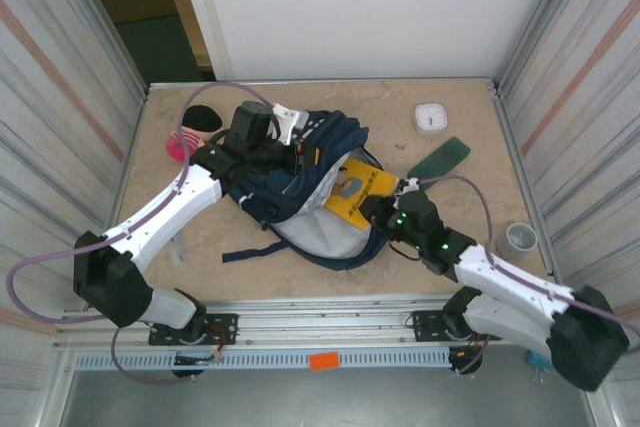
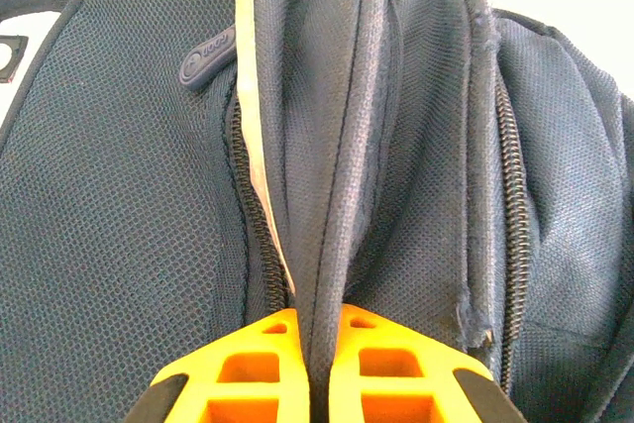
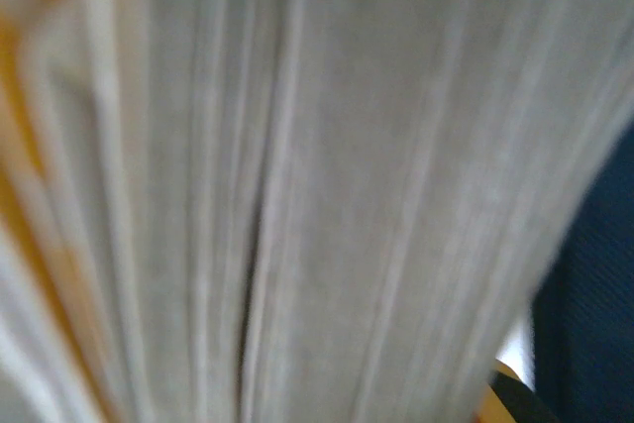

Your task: Pack the student bag

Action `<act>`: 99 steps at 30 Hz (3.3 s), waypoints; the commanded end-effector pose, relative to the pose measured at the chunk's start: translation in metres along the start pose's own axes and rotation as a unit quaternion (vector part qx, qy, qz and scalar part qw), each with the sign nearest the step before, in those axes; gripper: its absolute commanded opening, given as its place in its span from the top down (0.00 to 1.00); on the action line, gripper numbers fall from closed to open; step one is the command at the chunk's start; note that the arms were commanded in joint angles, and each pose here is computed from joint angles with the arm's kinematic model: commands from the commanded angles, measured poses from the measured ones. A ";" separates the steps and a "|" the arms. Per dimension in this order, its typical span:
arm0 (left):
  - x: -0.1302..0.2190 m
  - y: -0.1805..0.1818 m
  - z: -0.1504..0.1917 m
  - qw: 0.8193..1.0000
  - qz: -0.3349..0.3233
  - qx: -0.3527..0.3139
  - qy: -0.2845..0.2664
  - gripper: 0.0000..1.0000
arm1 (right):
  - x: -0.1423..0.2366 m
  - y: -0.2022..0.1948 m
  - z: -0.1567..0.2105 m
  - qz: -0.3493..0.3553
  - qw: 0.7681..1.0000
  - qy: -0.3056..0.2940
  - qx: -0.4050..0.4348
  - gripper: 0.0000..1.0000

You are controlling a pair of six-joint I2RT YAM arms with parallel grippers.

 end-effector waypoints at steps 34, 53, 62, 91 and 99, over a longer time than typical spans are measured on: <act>0.035 0.000 -0.047 0.993 0.036 -0.026 -0.110 1.00 | -0.139 0.012 0.012 0.082 0.995 -0.018 -0.057 0.35; 0.012 0.018 -0.004 0.994 -0.037 -0.103 -0.029 1.00 | 0.040 0.035 -0.036 0.112 0.985 -0.075 0.112 0.31; -0.052 0.015 0.079 0.984 -0.029 -0.146 0.102 0.94 | 0.066 0.033 -0.049 0.091 0.984 -0.080 0.132 0.29; 0.050 0.081 0.073 0.983 -0.147 0.110 -0.013 0.21 | -0.016 0.043 0.078 -0.038 0.554 0.327 0.765 0.24; 0.061 0.096 0.103 0.973 -0.159 0.163 -0.026 0.22 | -0.050 0.016 0.109 -0.071 0.470 0.408 0.780 0.25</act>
Point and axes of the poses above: each hand's point on the last joint's axis, 136 mm out from that joint toward the fingers, its own x axis back along the fingers, its own y axis along the line the jaws close on, z = x × y, the point moved 6 cm from there along x, back along the fingers, and after that the axes turned 2 degrees about -x, right-handed, at the moved point
